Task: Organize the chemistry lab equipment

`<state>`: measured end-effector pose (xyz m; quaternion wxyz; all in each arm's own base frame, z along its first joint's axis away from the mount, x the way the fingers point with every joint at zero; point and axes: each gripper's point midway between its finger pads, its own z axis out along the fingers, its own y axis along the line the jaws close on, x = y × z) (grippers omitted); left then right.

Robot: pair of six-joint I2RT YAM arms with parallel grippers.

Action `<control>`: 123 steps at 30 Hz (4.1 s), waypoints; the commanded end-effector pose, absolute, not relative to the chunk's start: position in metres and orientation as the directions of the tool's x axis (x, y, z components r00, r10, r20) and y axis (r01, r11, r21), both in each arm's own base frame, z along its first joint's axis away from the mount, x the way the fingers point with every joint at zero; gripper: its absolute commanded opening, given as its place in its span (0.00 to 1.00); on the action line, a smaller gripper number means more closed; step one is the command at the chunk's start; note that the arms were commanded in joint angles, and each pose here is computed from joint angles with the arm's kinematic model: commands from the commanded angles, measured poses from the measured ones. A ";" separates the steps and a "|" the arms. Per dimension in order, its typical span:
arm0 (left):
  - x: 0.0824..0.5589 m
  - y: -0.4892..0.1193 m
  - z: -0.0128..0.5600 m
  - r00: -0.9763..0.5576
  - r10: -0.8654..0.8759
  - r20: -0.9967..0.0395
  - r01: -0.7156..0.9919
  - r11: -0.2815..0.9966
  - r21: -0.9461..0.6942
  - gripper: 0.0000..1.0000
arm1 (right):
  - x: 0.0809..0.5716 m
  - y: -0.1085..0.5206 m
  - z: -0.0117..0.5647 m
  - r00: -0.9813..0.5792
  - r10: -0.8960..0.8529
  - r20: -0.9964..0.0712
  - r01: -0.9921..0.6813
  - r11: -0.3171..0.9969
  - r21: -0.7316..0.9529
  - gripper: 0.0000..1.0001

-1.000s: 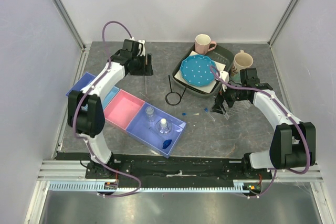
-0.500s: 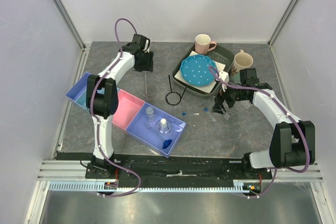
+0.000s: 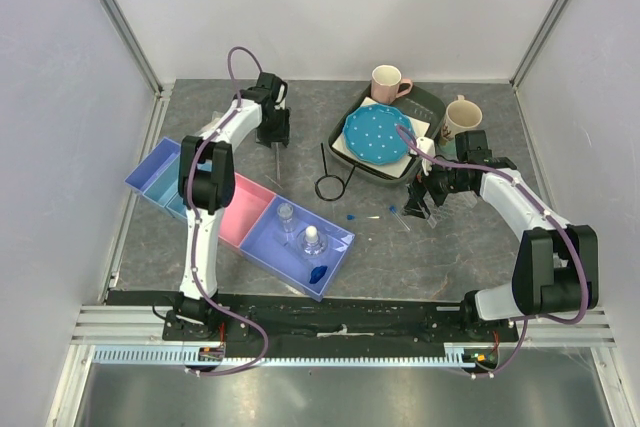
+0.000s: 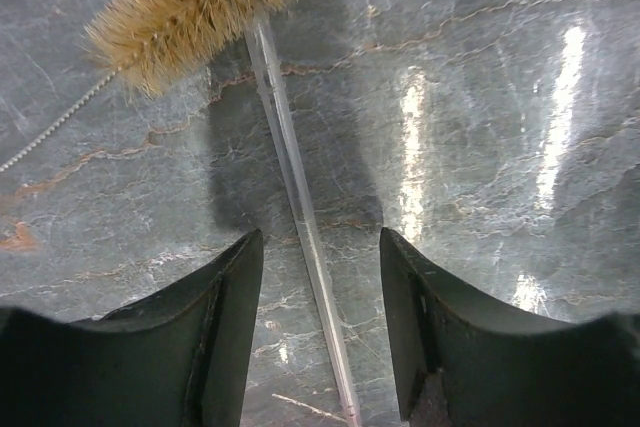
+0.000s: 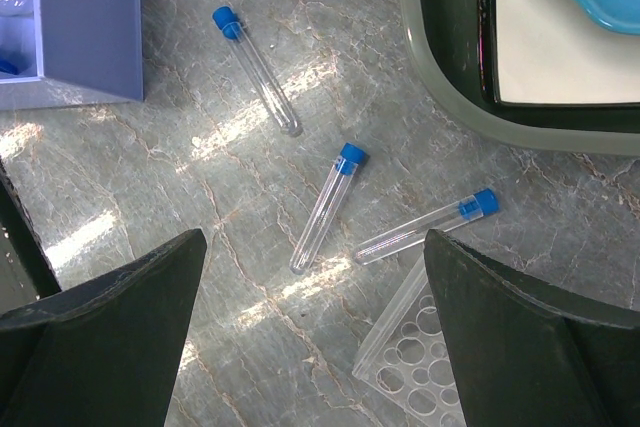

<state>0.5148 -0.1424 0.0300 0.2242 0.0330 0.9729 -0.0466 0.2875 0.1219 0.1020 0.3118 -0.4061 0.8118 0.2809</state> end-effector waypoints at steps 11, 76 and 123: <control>0.500 -0.144 0.016 -0.925 0.039 -0.377 0.084 0.991 -0.104 0.33 | 0.299 0.124 0.111 -0.436 -0.486 -0.757 -0.851 0.496 0.171 0.98; 0.264 -0.088 0.174 -0.777 -0.285 -0.562 0.032 0.873 -0.486 0.02 | 0.294 0.124 0.118 -0.394 -0.493 -0.775 -0.869 0.475 0.140 0.98; 0.294 -0.048 0.085 -0.867 -0.293 -0.403 -0.171 0.935 -0.312 0.28 | 0.295 0.121 0.109 -0.412 -0.509 -0.756 -0.864 0.481 0.147 0.98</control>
